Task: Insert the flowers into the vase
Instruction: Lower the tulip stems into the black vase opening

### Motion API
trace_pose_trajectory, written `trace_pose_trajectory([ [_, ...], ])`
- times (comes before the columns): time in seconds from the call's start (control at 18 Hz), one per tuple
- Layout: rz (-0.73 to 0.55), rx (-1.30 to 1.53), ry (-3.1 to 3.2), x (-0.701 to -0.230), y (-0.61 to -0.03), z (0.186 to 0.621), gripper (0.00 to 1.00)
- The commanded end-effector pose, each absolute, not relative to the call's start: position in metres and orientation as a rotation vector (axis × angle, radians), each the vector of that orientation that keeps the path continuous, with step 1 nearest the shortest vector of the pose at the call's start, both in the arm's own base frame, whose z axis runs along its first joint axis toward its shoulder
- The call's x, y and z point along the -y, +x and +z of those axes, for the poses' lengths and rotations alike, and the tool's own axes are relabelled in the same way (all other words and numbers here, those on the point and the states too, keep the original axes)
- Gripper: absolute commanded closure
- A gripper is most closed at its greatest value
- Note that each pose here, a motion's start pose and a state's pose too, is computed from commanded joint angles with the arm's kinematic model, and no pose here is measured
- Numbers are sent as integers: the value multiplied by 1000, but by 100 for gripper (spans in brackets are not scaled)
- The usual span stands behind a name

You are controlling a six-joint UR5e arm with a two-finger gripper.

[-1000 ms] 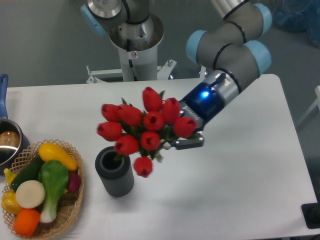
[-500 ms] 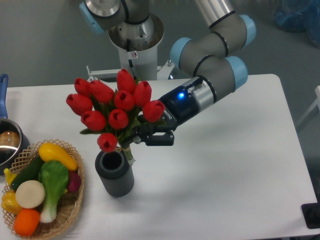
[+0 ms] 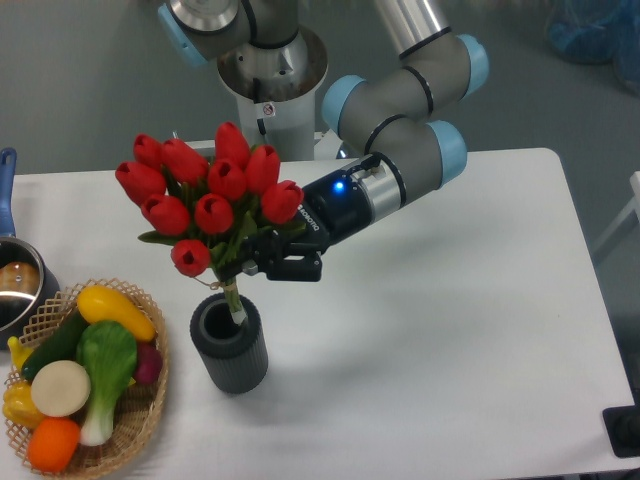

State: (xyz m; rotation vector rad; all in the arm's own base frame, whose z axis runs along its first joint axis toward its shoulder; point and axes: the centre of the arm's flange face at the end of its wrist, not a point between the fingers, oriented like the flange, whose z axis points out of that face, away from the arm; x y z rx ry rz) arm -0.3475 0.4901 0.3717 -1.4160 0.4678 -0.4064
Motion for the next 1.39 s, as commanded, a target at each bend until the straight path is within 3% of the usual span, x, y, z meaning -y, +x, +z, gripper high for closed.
trace_pose_trajectory([
  [1.39,-440,-434,-1430,-495,-345,303,92],
])
